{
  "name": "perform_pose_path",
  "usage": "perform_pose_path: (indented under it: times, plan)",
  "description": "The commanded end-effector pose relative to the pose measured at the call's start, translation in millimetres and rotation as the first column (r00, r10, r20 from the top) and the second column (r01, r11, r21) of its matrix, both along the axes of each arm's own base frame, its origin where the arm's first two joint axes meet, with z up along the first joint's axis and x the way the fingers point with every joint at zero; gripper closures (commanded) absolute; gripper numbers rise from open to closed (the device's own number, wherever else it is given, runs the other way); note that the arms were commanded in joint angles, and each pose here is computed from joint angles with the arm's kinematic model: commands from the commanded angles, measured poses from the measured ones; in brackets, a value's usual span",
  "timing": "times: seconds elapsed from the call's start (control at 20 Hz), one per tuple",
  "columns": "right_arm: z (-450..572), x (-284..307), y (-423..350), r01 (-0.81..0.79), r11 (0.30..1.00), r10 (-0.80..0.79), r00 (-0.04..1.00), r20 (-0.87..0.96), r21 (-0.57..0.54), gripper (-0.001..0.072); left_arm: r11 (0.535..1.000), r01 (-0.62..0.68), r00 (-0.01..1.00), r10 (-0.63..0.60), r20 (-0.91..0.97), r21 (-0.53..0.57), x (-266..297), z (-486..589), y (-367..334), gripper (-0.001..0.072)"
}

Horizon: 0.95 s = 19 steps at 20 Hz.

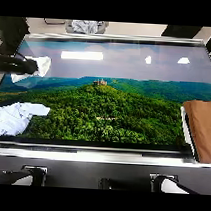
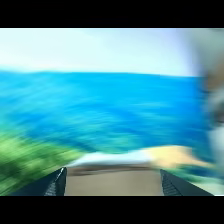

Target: Fold the shirts.

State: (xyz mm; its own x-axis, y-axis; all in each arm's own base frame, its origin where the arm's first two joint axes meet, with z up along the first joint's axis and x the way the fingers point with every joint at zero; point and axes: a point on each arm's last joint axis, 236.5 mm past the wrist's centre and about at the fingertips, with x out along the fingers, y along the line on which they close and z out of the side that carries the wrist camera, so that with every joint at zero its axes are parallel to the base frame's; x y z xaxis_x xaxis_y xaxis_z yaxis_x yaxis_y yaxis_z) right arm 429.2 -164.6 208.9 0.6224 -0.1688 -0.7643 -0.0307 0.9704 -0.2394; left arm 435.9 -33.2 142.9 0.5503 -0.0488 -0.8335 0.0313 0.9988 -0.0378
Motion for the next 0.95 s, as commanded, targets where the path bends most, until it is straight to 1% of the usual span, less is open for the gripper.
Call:
perform_pose_path:
  times: [0.0, 0.05, 0.1, 0.2, 0.25, 0.9]
  plan:
    - [-89.3, -8.0, 117.2, -0.200, 0.963, 0.256, 0.893, -0.370, 0.182, 0.0006, 0.990, 0.054, 0.914, 0.004, -0.405, 0.131, -57.5, -90.7, -6.2, 0.0019]
    - [-108.1, -16.3, 132.2, -0.216, 0.945, 0.307, 0.845, -0.438, 0.245, 0.0006, 0.989, 0.074, 0.911, -0.016, -0.412, 0.126, -67.1, -101.2, -12.7, 0.0019]
    - [-120.5, -21.0, 136.2, -0.213, 0.941, 0.320, 0.814, -0.485, 0.264, 0.0006, 0.992, 0.055, 0.930, -0.009, -0.369, 0.115, -69.2, -105.5, -17.9, 0.0019]
    - [-126.1, -14.1, 127.8, -0.206, 0.952, 0.294, 0.822, -0.488, 0.226, 0.0017, 0.997, 0.009, 0.961, 0.014, -0.276, 0.082, -64.1, -103.9, -24.5, 0.0019]
    - [-125.0, -12.2, 125.2, -0.206, 0.955, 0.286, 0.828, -0.482, 0.214, 0.0018, 0.997, 0.007, 0.964, 0.014, -0.267, 0.079, -63.2, -102.7, -24.8, 0.0019]
    - [-125.0, -13.6, 124.0, -0.204, 0.956, 0.283, 0.826, -0.488, 0.209, 0.0022, 0.997, 0.005, 0.962, 0.017, -0.272, 0.082, -63.2, -104.9, -23.5, 0.0019]
